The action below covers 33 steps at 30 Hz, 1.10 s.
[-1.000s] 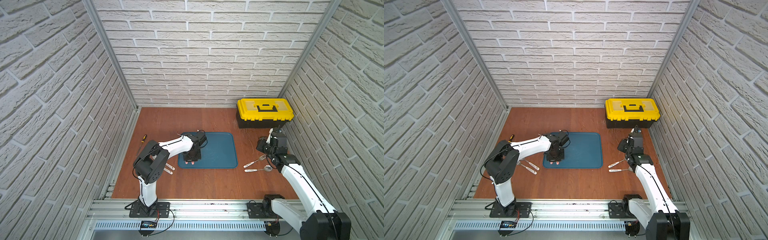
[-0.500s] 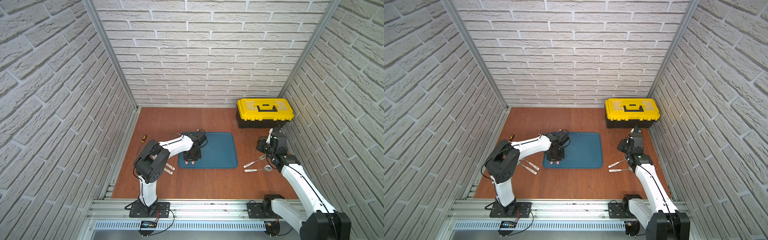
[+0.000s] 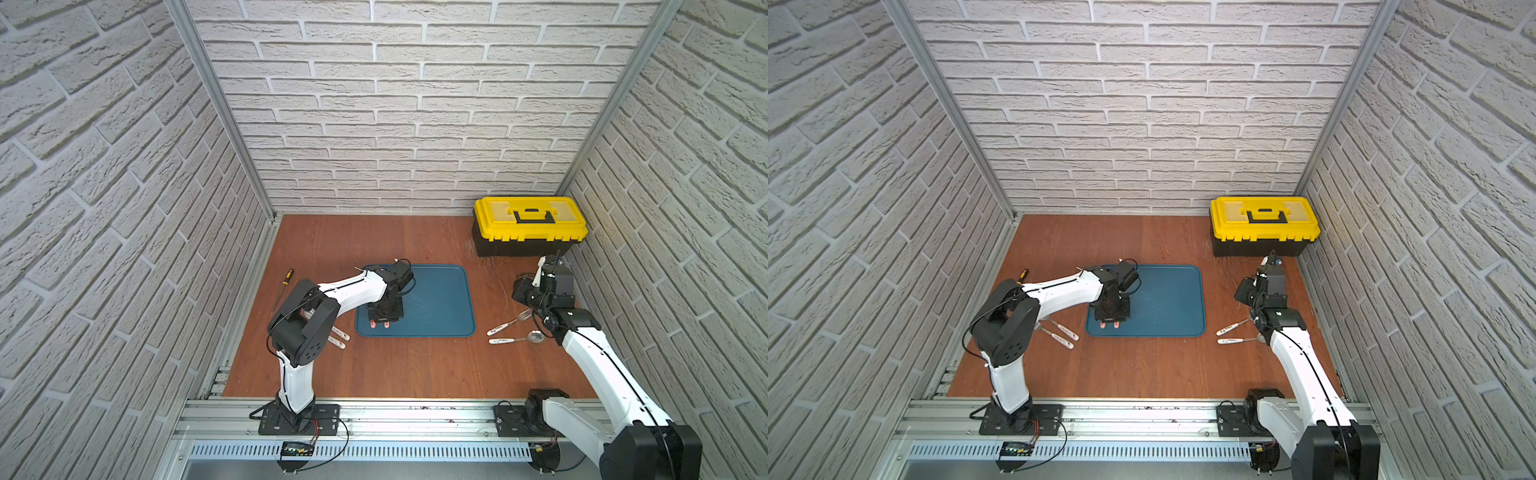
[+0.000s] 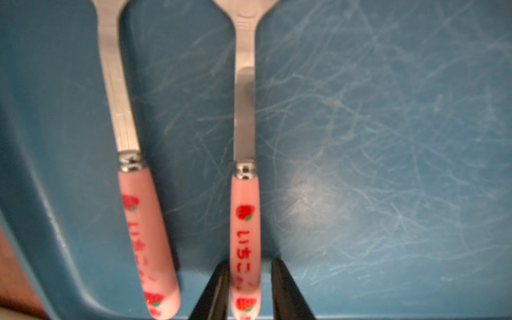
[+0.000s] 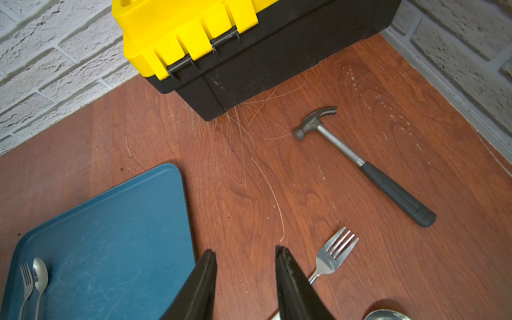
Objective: Set the spoon and fork side by side
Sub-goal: Place the spoon on the tray.
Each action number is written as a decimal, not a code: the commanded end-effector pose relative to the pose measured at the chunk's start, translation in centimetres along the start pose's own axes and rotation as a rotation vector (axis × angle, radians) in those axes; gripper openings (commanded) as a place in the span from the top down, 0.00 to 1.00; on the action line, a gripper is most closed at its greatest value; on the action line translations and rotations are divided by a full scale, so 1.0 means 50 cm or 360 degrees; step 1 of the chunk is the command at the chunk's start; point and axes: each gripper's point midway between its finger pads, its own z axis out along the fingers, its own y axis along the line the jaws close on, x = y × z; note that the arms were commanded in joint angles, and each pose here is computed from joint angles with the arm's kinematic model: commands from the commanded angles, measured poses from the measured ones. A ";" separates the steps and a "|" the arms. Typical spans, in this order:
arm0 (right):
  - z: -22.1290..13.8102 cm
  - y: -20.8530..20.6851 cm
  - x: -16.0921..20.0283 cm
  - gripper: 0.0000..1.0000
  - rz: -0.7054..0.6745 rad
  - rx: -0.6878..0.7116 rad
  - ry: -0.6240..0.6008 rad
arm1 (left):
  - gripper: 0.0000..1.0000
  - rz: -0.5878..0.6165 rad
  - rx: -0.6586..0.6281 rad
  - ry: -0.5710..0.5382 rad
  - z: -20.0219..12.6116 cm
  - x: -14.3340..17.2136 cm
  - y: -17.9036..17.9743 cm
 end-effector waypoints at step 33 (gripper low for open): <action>0.012 0.155 0.038 0.61 -0.0245 -0.0480 0.0181 | 0.45 -0.0239 -0.0226 -0.0593 -0.303 -0.032 0.214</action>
